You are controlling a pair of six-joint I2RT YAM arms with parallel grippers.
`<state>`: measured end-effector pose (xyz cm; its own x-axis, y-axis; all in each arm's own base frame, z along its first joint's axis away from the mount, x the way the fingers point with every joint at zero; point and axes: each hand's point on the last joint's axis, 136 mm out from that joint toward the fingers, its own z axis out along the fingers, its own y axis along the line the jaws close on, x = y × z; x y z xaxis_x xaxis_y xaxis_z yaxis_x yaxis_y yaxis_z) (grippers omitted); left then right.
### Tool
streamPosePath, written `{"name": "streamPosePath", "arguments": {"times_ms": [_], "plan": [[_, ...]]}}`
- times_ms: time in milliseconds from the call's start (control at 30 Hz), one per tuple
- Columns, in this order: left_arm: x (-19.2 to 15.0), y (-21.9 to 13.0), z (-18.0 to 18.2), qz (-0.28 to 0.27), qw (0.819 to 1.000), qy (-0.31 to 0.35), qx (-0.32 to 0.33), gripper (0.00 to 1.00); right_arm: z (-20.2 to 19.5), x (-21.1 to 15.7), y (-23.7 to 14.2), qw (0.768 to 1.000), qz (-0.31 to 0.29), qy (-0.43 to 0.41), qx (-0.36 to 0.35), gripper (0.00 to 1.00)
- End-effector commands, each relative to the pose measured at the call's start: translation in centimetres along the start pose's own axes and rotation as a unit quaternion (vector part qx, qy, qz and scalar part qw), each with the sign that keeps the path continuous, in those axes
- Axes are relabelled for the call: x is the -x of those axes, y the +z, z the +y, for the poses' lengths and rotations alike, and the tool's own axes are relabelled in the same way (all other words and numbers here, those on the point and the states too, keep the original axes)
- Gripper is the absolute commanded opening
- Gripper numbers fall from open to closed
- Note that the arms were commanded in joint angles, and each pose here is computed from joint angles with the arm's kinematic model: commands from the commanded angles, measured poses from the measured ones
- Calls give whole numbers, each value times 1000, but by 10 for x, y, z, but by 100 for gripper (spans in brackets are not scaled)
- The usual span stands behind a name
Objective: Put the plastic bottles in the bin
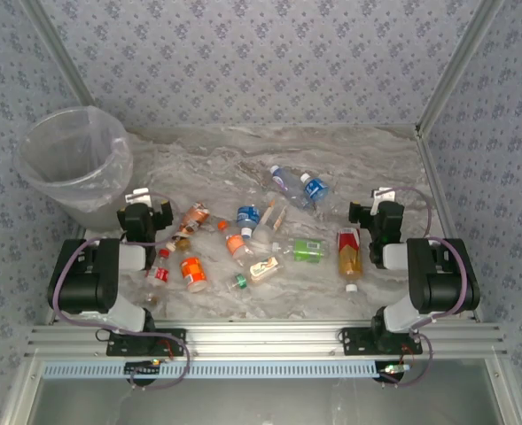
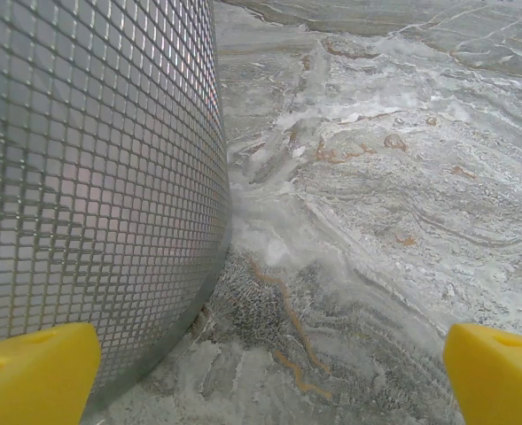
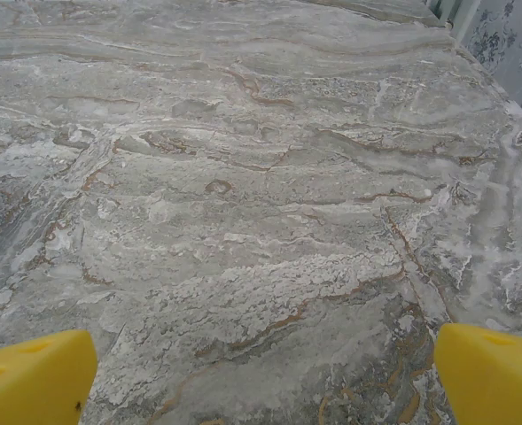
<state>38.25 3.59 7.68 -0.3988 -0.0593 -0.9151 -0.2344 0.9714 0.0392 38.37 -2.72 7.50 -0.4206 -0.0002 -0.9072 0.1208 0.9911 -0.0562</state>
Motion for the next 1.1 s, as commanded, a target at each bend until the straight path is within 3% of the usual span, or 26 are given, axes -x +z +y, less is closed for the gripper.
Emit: {"name": "streamPosePath", "arguments": {"times_ms": [0, 833, 1067], "plan": [[17, 2, -5, -24, 1000, 0, -9, 100, -2, 10, 0, 1000, -16, 6, -6, 100], [19, 1, -12, -23, 999, 11, -27, 99, -2, 11, -2, 1000, -21, 6, -8, 100], [46, -26, -28, -22, 998, 42, -49, 100, -7, 44, -38, 998, -52, 5, -29, 100]]}}
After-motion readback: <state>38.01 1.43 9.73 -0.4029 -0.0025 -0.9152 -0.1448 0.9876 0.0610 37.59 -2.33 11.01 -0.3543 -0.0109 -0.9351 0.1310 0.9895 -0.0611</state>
